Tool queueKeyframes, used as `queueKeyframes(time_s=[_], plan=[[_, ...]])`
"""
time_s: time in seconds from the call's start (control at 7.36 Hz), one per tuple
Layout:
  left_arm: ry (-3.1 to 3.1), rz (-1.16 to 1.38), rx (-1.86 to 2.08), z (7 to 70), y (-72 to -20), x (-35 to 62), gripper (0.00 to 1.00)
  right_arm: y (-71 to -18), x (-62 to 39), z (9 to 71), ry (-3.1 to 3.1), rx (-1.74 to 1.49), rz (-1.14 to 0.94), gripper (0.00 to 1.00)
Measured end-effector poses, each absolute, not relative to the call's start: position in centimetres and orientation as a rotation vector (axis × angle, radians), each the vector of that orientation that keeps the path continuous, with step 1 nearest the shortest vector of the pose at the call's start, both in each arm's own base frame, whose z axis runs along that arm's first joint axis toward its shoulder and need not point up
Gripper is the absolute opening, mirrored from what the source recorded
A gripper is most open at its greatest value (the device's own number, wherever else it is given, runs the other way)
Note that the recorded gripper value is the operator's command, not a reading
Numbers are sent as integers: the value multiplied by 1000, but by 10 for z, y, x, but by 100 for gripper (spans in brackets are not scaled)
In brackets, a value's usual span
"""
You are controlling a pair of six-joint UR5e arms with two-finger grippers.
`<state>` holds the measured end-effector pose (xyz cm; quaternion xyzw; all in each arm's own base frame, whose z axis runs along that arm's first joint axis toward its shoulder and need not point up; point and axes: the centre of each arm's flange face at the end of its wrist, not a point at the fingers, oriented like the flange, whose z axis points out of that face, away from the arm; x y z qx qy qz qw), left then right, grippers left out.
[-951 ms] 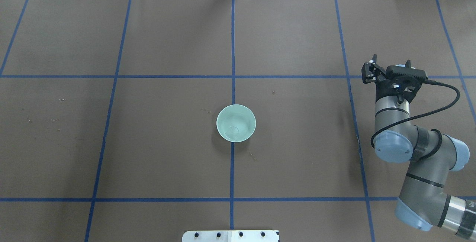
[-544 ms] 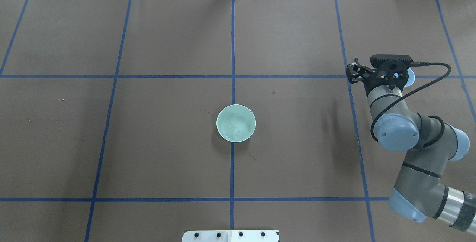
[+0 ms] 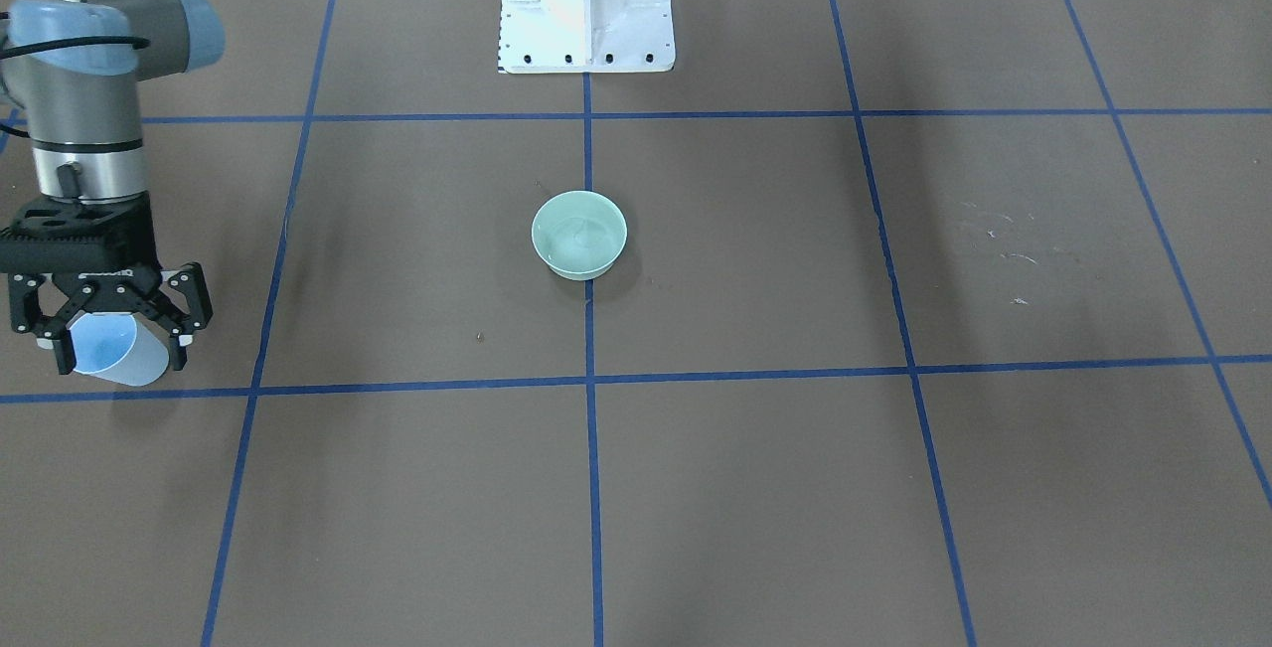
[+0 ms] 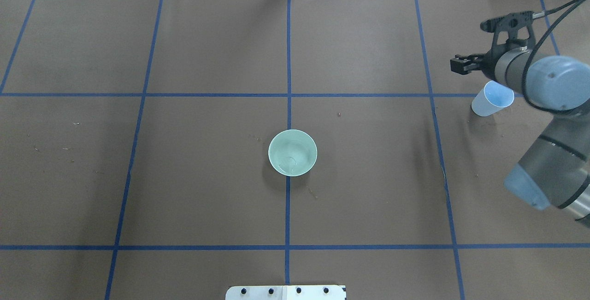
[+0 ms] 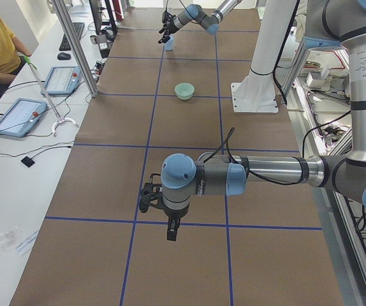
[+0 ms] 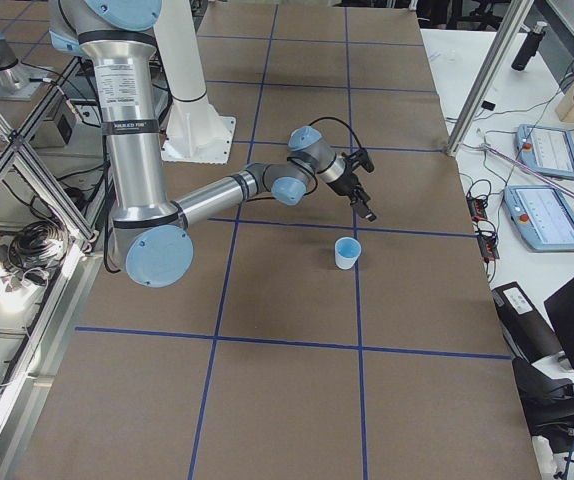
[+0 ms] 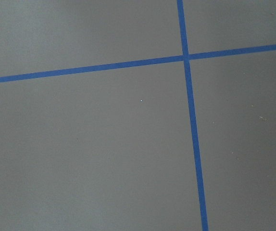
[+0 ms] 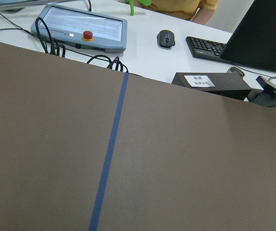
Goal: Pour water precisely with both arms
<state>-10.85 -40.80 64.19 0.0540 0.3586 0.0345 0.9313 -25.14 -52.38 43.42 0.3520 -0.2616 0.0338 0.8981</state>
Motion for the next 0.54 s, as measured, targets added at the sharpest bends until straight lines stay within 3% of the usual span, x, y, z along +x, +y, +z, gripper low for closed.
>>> queueKeyframes(time_s=[0.54], plan=[[768, 9, 153, 600, -426, -106, 100, -561, -82, 464, -604, 592, -225, 100]])
